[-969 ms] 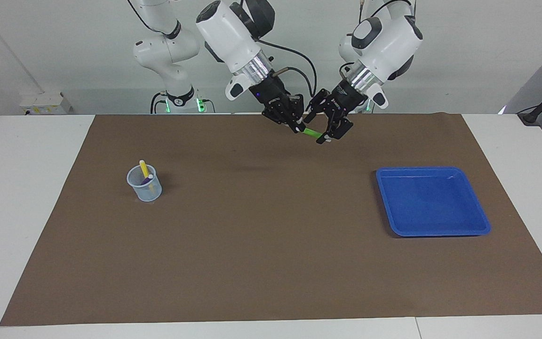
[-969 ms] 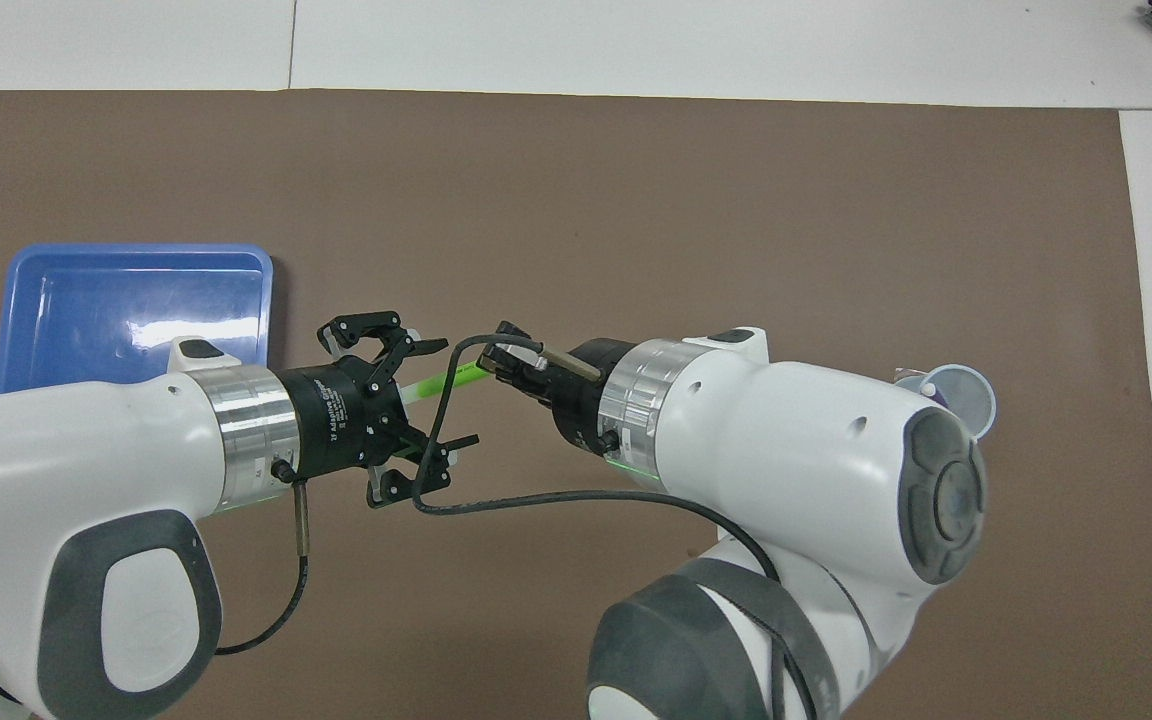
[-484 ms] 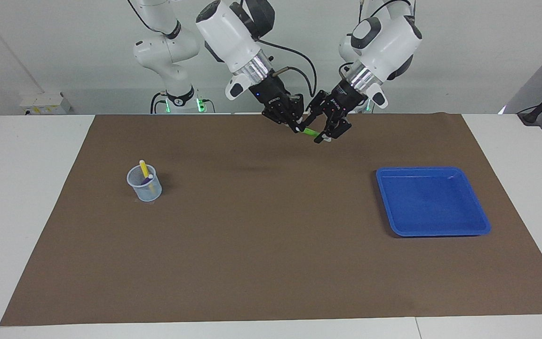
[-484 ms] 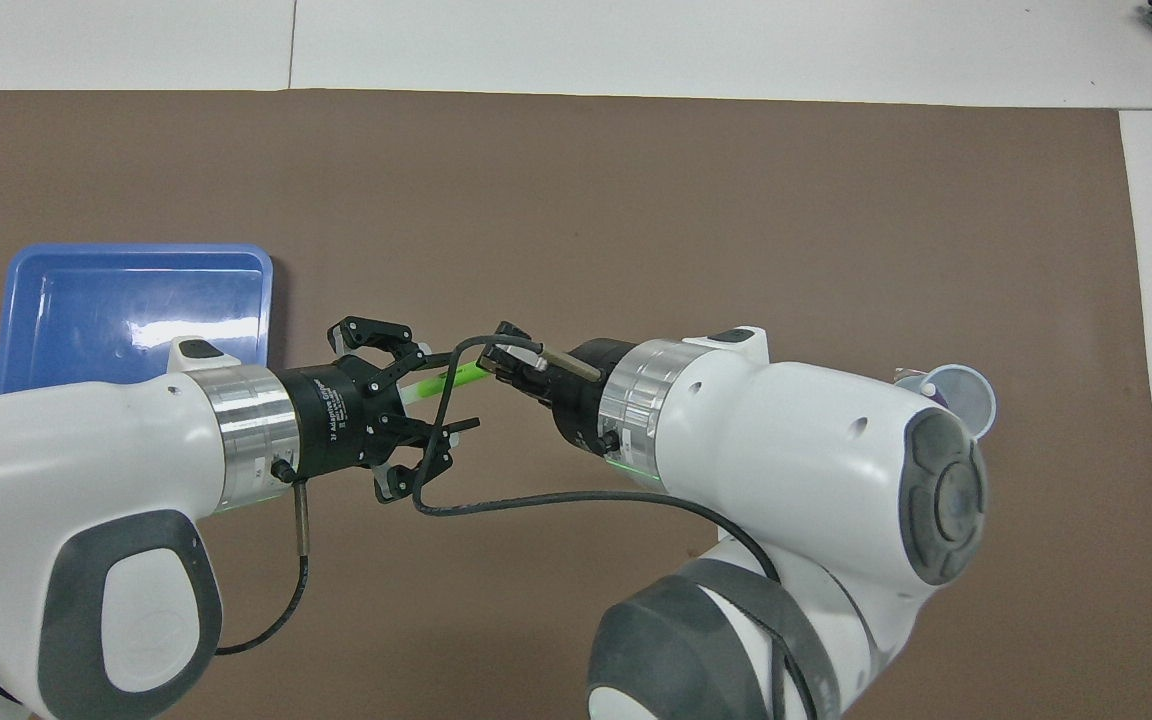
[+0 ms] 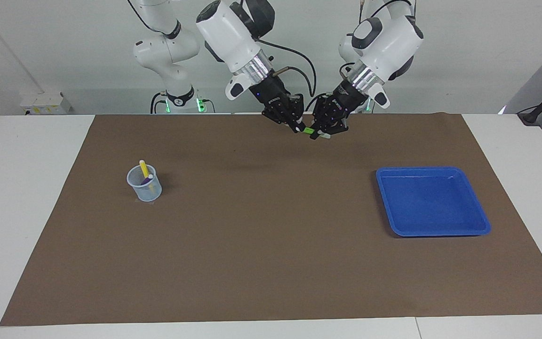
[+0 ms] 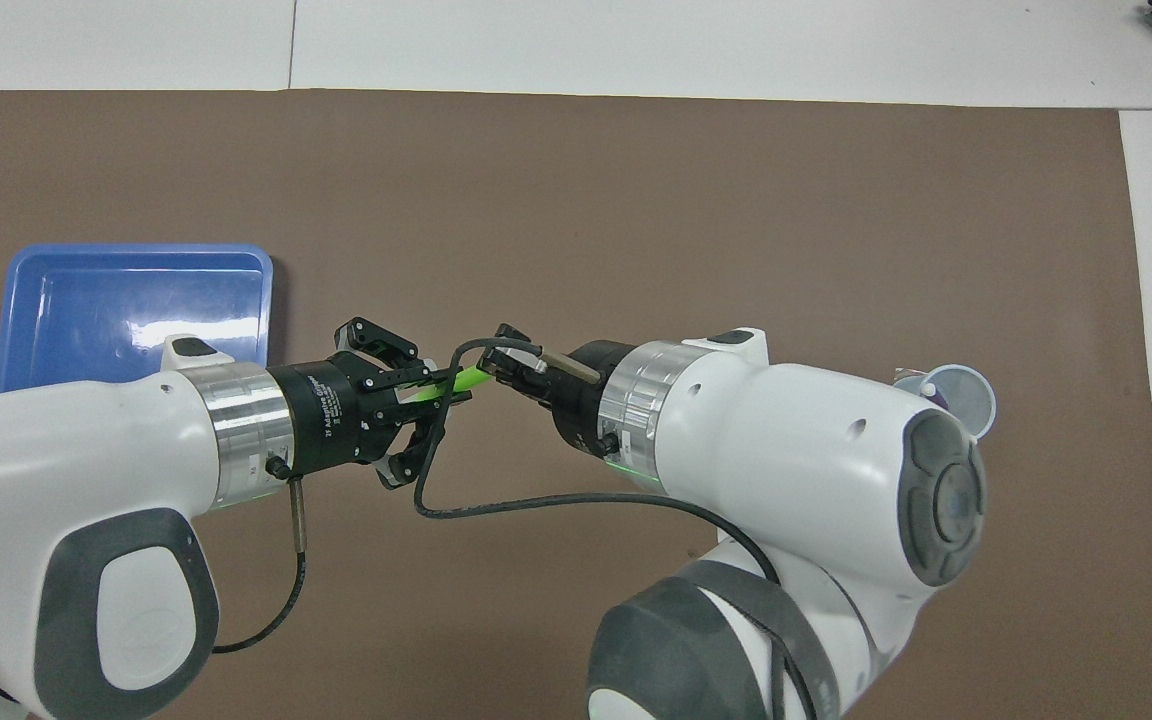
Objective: Right arm passes pens to left for tray arrangement
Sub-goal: 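Close the left gripper on the green pen, then open the right gripper and withdraw while the left gripper carries the pen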
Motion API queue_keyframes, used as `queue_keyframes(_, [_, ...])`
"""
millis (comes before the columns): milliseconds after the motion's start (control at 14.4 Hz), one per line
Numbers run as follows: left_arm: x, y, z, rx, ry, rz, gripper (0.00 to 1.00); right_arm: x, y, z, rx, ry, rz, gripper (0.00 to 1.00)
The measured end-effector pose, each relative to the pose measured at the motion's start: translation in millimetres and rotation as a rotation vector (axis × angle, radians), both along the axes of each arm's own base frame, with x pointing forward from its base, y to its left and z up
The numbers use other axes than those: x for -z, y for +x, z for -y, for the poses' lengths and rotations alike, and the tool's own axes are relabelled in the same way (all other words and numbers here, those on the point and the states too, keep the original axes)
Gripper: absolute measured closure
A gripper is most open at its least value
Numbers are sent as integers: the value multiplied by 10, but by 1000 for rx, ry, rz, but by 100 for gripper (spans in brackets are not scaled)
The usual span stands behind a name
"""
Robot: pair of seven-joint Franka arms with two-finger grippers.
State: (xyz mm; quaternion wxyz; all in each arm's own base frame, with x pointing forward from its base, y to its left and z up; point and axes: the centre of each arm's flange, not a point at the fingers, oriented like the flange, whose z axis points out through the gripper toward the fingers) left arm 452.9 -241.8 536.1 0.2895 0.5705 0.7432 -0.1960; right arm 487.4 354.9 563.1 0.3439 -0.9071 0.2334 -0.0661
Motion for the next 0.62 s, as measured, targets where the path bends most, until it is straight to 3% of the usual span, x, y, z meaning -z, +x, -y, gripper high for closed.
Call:
queue_keyframes(346, [1,-1,2,0,0,0,83,2,0,2,0,-1,-1,82])
queue_keyframes(554, [2,-11,19,4,1,0,83,6,4,9,0,-2,-4,60])
queue_keyframes(623, [2,-13,24,5,1,0,83,19,-2,9,-5,-6,-14,45])
